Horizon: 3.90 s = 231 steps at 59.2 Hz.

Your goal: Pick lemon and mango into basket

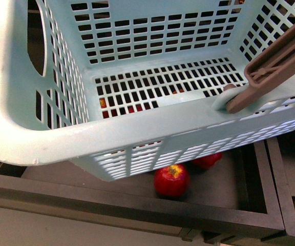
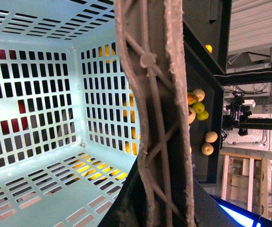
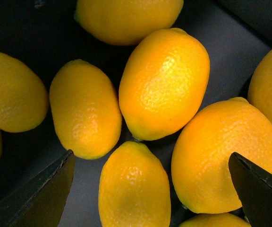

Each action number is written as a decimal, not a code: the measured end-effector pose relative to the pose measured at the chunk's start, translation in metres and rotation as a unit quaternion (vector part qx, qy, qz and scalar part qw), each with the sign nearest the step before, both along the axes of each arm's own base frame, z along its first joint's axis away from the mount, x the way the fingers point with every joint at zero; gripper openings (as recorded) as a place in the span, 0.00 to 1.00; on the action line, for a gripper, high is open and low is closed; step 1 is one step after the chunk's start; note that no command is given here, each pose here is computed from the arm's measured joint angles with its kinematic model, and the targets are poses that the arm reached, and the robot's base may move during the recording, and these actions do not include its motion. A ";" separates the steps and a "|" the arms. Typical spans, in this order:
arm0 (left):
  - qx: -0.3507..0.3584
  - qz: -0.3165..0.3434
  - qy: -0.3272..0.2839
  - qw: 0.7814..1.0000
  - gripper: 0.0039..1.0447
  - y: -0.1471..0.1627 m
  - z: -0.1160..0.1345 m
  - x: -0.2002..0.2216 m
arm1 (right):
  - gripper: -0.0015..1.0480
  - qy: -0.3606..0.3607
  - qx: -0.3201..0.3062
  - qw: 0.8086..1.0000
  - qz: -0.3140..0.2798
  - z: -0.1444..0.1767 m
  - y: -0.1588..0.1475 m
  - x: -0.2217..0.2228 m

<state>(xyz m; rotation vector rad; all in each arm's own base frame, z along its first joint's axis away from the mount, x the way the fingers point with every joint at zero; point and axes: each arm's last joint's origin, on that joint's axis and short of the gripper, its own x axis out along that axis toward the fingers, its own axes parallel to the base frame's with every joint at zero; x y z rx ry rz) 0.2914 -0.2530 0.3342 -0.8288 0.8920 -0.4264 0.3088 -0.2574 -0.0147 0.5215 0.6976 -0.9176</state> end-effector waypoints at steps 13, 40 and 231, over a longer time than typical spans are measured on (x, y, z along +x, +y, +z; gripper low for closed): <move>0.000 0.000 0.000 1.000 0.06 0.000 0.000 0.000 | 0.92 -0.021 0.020 0.999 -0.042 0.000 -0.022 0.011; 0.000 0.000 0.000 1.000 0.06 0.000 0.000 0.000 | 0.92 -0.034 0.038 0.997 -0.066 -0.006 -0.039 0.027; 0.000 0.000 0.000 1.000 0.06 0.000 0.000 0.000 | 0.57 -0.338 0.000 0.847 0.410 0.286 0.260 -0.042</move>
